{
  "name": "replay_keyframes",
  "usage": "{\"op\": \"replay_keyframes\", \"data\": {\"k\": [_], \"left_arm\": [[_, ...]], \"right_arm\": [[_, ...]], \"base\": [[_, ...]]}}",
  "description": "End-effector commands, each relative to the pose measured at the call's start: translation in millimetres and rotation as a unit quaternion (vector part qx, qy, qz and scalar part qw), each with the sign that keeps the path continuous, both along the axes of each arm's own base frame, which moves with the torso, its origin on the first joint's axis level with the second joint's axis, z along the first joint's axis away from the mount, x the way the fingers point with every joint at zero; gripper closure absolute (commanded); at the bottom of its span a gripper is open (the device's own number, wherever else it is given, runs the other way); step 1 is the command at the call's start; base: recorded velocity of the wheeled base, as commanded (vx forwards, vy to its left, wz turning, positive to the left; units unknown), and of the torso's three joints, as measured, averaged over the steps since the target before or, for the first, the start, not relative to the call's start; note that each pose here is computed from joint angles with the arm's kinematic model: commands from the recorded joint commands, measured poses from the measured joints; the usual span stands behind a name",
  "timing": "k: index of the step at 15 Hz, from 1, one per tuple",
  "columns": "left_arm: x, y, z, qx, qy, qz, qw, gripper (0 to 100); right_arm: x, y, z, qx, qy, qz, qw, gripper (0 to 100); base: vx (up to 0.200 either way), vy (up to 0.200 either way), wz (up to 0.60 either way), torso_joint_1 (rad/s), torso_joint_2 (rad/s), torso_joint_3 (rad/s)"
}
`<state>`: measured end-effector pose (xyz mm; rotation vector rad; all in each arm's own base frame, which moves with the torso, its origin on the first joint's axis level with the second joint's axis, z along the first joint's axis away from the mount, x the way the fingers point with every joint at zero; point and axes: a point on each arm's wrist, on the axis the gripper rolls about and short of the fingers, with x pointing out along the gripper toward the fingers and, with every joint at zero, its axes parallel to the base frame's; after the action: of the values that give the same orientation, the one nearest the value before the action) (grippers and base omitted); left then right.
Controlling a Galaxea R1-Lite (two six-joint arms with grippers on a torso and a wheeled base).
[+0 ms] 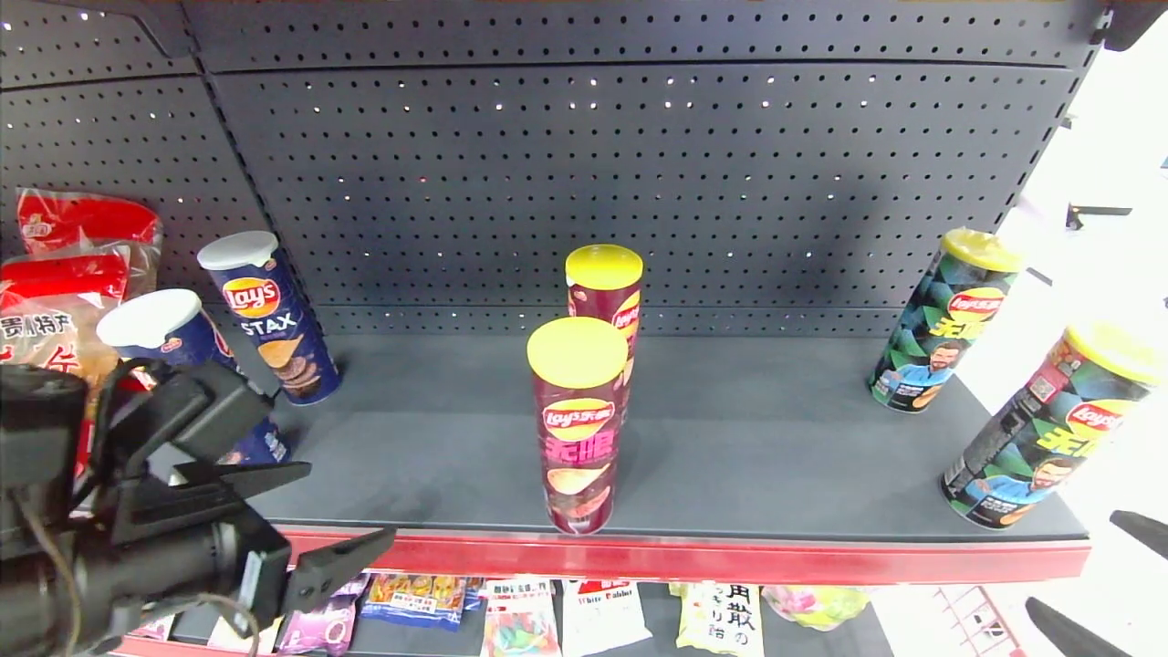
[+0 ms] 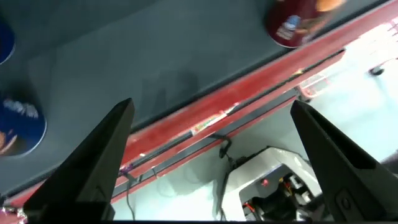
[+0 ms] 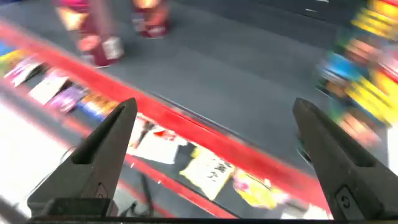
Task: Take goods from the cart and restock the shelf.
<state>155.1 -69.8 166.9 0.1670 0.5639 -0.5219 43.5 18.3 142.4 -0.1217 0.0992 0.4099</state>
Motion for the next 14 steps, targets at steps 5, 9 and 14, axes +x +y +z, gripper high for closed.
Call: {"op": "replay_keyframes", "data": {"k": [5, 9, 14], "left_arm": [[64.1, -52.7, -26.3, 0.042, 0.056, -0.027, 0.9972, 0], [90.6, -76.2, -33.2, 0.05, 0.06, -0.031, 0.9965, 0], [112.8, -96.5, -37.4, 0.052, 0.055, -0.039, 0.9964, 0]], "right_arm": [[-42.1, -17.8, -23.5, 0.015, -0.023, -0.028, 0.999, 0], [-54.2, -22.5, -34.5, 0.014, -0.022, -0.033, 0.999, 0], [-55.2, -23.2, -33.3, 0.015, -0.026, -0.04, 0.999, 0]], "base": [[0.0, 0.0, 0.0, 0.0, 0.0, 0.0], [0.0, 0.0, 0.0, 0.0, 0.0, 0.0], [0.0, 0.0, 0.0, 0.0, 0.0, 0.0]]}}
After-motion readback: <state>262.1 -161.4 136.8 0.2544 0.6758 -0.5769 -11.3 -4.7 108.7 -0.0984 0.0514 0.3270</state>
